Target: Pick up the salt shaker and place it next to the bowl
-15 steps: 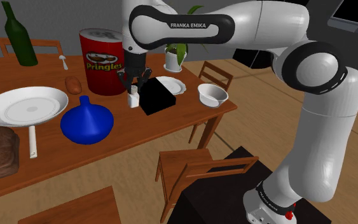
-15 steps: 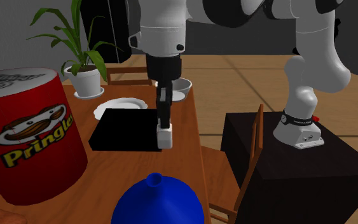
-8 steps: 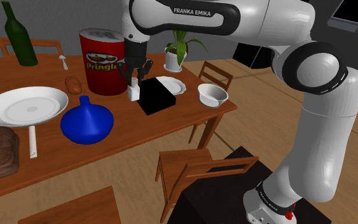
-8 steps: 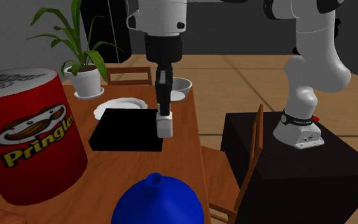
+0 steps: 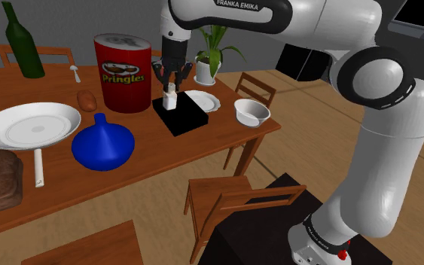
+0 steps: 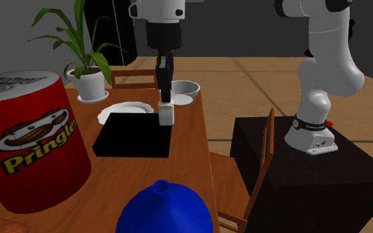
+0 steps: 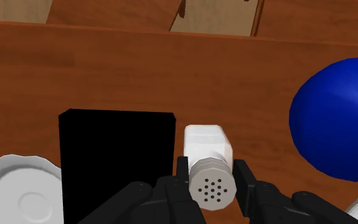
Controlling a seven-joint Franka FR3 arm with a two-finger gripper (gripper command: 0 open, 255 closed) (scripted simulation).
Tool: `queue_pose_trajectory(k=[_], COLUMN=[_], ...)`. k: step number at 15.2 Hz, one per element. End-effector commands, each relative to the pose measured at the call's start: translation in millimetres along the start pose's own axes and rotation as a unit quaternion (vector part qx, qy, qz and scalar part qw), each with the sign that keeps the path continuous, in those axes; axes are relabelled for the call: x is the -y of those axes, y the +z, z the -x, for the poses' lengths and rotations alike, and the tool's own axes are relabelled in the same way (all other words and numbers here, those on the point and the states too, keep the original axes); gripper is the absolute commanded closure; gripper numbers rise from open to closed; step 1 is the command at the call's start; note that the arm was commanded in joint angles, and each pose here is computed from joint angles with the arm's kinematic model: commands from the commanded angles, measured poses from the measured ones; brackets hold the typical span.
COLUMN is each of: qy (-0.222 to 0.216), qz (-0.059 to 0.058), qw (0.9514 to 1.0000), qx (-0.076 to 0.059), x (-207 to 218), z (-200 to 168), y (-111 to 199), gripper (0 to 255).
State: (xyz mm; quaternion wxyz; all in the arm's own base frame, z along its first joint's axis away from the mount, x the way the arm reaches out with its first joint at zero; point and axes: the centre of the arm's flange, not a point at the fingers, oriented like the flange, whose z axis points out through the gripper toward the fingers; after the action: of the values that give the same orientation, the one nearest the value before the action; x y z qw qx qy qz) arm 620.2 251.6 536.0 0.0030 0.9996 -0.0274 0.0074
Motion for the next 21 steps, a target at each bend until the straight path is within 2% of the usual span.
queue_pose_trajectory(k=[1, 21], qy=[0.0, 0.0], qz=[0.0, 0.0], qw=[1.0, 1.0], qx=[0.0, 0.0], x=[-25, -279], z=[-5, -75], y=[3, 4], gripper=[255, 255])
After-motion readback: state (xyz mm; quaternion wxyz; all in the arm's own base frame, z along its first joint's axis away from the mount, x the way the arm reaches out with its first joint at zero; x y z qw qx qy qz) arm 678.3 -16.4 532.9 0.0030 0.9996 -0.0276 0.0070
